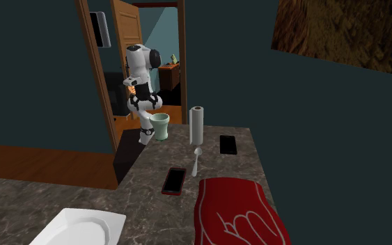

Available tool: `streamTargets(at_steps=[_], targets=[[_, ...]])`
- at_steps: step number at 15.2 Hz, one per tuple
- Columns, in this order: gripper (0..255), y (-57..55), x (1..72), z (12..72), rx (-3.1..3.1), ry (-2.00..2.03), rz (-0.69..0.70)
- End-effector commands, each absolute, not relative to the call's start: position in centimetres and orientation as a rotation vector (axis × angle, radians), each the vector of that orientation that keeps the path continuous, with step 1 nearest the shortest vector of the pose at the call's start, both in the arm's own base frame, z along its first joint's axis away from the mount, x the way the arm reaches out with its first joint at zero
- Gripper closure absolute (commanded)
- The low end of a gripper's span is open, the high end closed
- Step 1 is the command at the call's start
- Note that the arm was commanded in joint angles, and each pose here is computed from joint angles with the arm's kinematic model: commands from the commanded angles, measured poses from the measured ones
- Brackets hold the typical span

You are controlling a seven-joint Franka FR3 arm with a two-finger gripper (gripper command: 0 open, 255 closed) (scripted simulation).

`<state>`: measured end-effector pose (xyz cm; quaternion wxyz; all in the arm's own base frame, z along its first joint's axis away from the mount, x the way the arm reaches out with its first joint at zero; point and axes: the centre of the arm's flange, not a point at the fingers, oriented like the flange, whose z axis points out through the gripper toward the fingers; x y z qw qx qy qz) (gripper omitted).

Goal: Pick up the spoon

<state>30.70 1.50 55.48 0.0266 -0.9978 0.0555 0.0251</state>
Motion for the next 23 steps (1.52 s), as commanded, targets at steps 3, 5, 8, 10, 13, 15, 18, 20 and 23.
streamTargets(at_steps=[3,5,8,10,13,15,18,20,23], targets=[[0,2.9,32.8,54.8,-3.074,0.192,0.084],[0,4.3,34.9,54.2,-3.065,0.212,0.090],[0,6.4,38.1,53.2,-3.052,0.241,0.099],[0,7.7,40.2,52.5,-3.042,0.261,0.105],[0,9.7,43.4,51.5,-3.028,0.291,0.113],[0,11.0,45.6,50.9,-3.019,0.310,0.119],[0,12.9,48.9,49.9,-3.004,0.339,0.128],[0,14.1,51.1,49.2,-2.994,0.358,0.134],[0,15.9,54.5,48.2,-2.979,0.387,0.142]])
